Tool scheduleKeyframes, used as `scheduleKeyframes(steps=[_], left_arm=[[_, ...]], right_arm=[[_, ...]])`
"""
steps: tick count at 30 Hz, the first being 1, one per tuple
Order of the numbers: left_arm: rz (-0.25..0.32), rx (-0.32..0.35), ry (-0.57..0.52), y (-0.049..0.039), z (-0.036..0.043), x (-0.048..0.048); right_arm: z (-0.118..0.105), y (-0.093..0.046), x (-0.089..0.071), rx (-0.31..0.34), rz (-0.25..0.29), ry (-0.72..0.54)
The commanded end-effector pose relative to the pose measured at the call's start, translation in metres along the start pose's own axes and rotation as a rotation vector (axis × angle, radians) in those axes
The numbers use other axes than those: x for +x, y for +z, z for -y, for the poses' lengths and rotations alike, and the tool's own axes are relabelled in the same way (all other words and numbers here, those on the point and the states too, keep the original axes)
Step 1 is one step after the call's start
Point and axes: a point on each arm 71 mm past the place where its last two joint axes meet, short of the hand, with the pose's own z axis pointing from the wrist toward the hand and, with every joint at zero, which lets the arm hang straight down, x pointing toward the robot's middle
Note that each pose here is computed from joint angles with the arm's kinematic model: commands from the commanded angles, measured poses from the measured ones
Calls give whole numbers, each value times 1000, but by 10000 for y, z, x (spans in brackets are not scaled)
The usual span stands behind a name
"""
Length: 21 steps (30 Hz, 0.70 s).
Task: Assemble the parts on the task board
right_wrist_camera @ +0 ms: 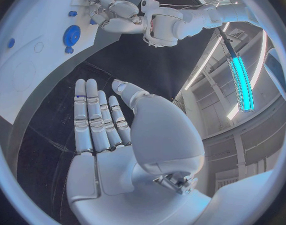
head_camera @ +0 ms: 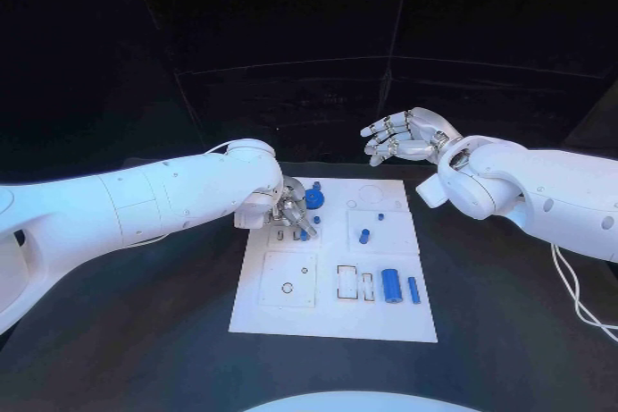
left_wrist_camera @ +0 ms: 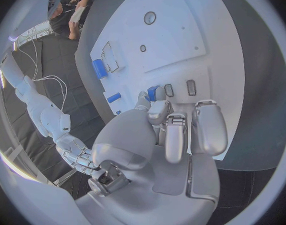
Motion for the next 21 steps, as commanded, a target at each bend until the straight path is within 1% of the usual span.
scheduleKeyframes(steps=[1,5,10,17,21], left_arm=[[10,-6,1,-4,-16,-4],[12,-3,-11,-12,-36,-1],[20,11,-57,-40,-84,8],[54,36,-145,-103,-178,19],[87,50,-196,-151,-235,27]], right_arm=[[-14,7,-2,-5,-11,-1],[-9,9,-2,-2,-16,-3],[0,13,-1,4,-23,-9],[13,21,-9,10,-27,-20],[25,23,-21,14,-26,-29]])
